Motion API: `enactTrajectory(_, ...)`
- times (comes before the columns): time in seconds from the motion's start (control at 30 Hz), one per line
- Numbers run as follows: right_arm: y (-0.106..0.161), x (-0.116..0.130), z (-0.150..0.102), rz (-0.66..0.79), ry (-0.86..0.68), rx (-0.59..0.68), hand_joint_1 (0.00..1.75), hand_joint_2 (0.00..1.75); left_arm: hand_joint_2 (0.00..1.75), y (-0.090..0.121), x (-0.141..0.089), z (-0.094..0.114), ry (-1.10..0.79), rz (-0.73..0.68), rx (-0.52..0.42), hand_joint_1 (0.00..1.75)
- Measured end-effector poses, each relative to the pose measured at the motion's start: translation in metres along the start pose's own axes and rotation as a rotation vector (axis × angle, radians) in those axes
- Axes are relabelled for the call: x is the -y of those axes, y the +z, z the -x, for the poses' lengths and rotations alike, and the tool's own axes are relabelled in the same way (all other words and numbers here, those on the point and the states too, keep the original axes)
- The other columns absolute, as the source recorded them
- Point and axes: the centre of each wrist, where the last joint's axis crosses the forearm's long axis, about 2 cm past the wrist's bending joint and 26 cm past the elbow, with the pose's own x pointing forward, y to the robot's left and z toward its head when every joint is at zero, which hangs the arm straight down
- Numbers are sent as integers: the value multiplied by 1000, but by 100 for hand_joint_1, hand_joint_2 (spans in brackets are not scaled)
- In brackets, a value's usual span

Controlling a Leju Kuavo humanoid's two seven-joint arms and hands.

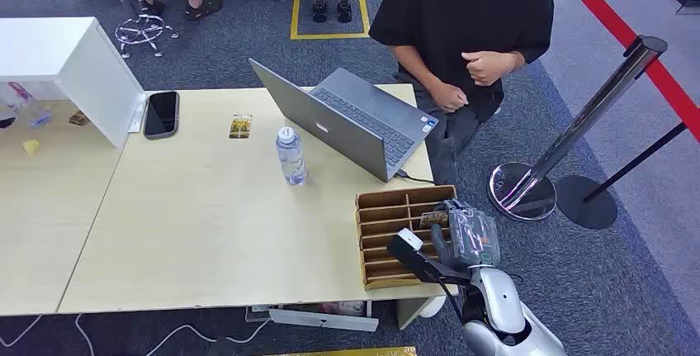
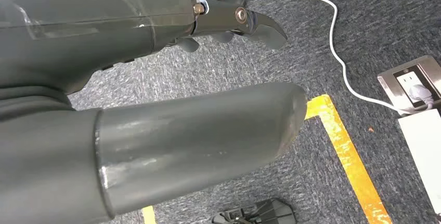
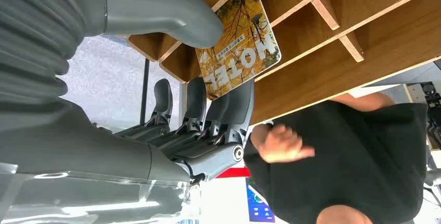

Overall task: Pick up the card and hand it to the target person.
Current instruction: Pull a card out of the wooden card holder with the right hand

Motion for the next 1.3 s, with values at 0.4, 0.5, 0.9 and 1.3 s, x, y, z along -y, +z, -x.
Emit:
enactTrajectory(0.4,-1,0,0,0,2,0,106,175,0,0,0,0,0,0,0,0)
enactTrajectory(0.5,-1,0,0,0,4,1,111,175,0,0,0,0,-1,0,1,0)
enactTrajectory(0.9,-2,1,0,4,13,-6,145,175,0,0,0,0,-6,0,3,0)
enactTrajectory(1.3,-2,0,0,13,31,-1,144,175,0,0,0,0,-6,0,-2,0)
